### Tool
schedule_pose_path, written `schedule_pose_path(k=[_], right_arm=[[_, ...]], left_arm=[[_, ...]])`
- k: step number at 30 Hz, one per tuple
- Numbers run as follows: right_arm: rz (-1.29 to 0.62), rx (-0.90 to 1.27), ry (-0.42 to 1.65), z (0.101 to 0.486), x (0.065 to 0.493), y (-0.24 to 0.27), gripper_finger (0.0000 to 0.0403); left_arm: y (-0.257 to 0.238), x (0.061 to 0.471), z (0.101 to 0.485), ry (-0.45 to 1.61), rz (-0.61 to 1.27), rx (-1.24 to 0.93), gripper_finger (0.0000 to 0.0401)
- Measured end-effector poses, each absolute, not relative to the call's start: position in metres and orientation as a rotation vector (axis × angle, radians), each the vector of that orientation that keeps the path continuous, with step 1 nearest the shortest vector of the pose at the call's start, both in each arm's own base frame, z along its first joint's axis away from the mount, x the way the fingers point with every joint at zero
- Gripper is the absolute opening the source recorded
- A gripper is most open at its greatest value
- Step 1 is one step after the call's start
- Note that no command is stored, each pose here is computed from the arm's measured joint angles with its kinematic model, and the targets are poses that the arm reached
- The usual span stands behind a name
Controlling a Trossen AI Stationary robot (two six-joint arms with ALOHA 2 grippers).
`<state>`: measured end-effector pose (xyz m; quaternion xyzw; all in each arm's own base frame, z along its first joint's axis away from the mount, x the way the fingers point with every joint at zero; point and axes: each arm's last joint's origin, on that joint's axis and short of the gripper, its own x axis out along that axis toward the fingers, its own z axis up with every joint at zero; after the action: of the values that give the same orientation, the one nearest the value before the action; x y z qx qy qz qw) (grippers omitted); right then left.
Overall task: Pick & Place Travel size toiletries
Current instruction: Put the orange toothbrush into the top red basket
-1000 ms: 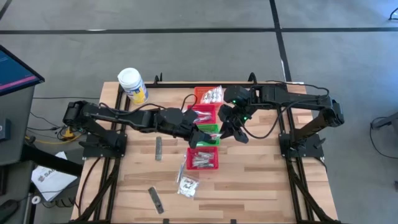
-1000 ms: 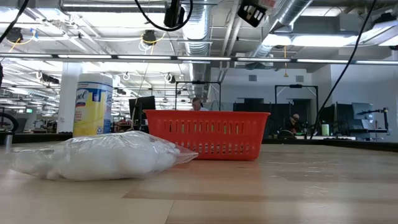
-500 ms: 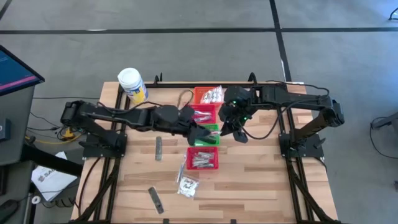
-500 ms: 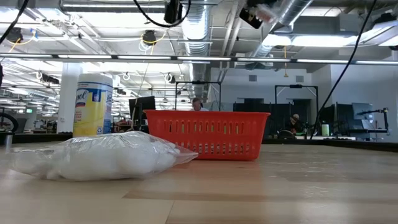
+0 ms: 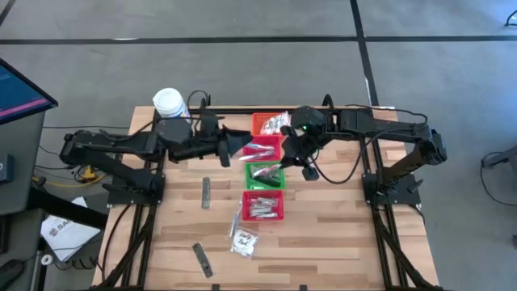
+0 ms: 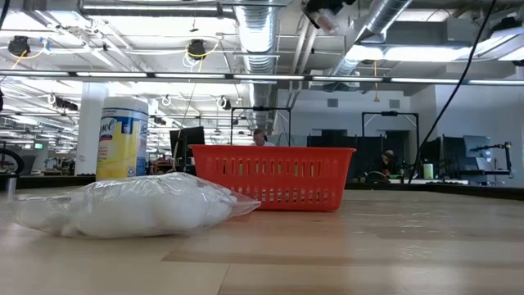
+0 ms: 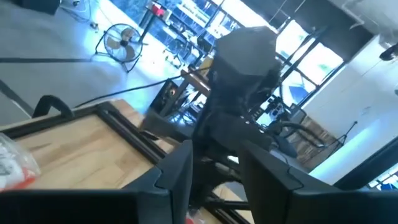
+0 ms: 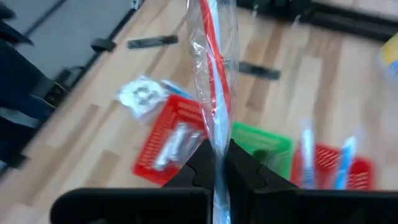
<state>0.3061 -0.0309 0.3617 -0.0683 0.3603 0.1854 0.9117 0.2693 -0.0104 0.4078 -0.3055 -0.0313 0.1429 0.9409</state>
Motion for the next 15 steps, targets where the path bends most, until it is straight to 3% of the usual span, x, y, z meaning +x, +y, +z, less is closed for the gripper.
schedule_pose_path(k=[7, 15], right_arm=[[0.435, -0.331, 0.703, 0.339, 0.334, -0.053, 0.0012], [0.432, -0.313, 0.884, 0.256, 0.376, -0.098, 0.0006]], left_arm=[[-0.01, 0.267, 0.408, -0.066, 0.291, -0.613, 0.0122], [-0.009, 0.268, 0.388, -0.011, 0.32, -0.611, 0.0121]])
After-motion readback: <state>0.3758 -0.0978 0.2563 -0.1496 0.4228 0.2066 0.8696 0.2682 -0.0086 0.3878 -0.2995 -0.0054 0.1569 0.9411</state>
